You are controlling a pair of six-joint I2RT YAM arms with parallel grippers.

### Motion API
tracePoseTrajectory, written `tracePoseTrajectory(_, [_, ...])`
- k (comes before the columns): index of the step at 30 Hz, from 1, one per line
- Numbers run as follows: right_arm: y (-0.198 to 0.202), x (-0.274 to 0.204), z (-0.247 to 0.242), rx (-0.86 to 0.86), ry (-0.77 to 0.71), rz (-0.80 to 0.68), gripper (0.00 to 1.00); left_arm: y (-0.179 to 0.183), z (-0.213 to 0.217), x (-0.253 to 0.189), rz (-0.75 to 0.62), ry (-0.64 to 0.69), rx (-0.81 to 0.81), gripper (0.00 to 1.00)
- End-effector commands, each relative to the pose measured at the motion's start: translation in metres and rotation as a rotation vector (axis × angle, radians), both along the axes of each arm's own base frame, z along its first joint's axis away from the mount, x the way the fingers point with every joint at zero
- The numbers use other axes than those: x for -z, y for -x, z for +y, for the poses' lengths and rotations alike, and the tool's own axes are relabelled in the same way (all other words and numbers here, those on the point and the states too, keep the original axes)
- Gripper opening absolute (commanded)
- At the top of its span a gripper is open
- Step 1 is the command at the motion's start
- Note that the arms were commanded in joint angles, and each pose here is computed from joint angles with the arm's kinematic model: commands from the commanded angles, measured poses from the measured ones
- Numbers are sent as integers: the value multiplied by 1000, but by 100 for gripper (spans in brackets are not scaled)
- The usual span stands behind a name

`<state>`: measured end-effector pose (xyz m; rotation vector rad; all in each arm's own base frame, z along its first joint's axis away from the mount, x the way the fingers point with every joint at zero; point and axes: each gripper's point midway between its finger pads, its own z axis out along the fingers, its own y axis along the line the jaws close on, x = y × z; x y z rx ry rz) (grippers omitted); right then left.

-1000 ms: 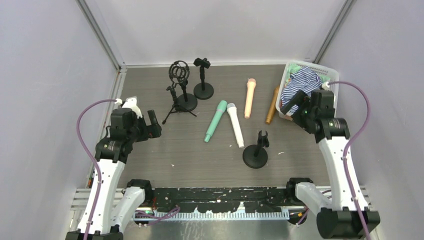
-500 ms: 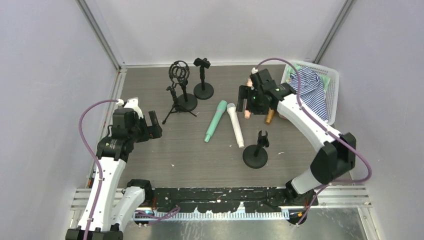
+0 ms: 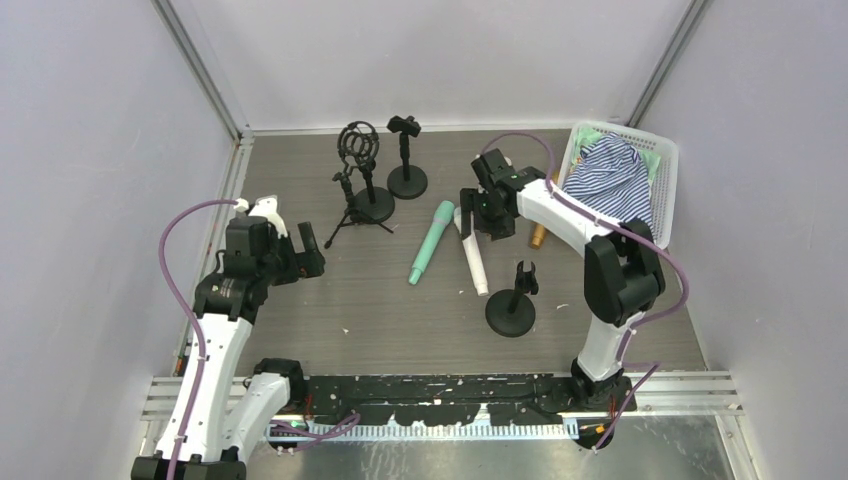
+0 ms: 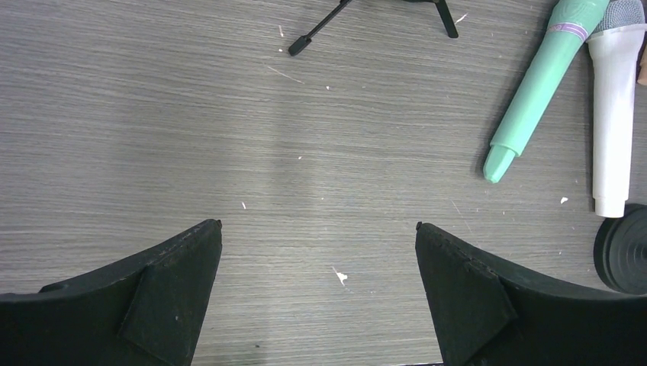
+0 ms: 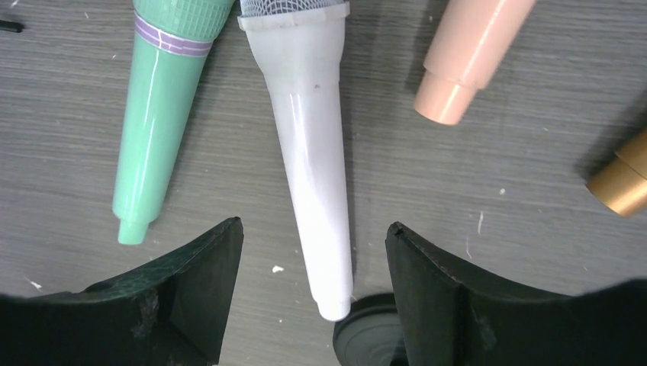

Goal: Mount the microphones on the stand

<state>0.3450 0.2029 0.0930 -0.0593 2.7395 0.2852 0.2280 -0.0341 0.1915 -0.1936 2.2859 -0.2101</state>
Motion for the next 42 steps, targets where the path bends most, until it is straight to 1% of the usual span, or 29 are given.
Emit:
tracePoseTrajectory(1, [-24,-1,18,-37,-31,-71,73,-5,-5,-5,-29,15,25,100])
tracePoseTrajectory(13, [-50,40,19,-27,41,-85,69,-6,-7,-2,-15,22,39,100])
tracePoseTrajectory(17, [-53,54,17,-35,81,-75,68,-6,-7,-1,-15,22,39,100])
tracePoseTrajectory(21, [-53,66,10,-38,168,-84,68,-7,-7,-1,-15,20,37,100])
tracePoseTrajectory(25, [-50,78,8,-39,202,-74,66,-7,-4,-1,-19,13,20,100])
tracePoseTrajectory(28, [-50,86,9,-40,202,-61,59,-7,-4,-2,-23,14,16,100])
tracePoseTrajectory(32, [-48,88,15,-38,169,-52,42,-8,-3,-3,-26,15,10,100])
tracePoseTrajectory(34, [-49,82,17,-30,147,-76,37,-8,0,-4,-30,8,-8,100])
tracePoseTrajectory(36, [-52,70,19,-22,126,-112,30,-7,2,-7,-33,6,-31,100])
tracePoseTrajectory(37, [-54,62,19,-18,118,-131,25,-7,7,-8,-39,-5,-58,100])
tracePoseTrajectory(40, [-59,32,21,-4,83,-199,13,-6,7,-14,-60,12,-72,100])
tracePoseTrajectory(42, [-62,4,23,7,47,-262,10,-6,4,-19,-80,32,-66,100])
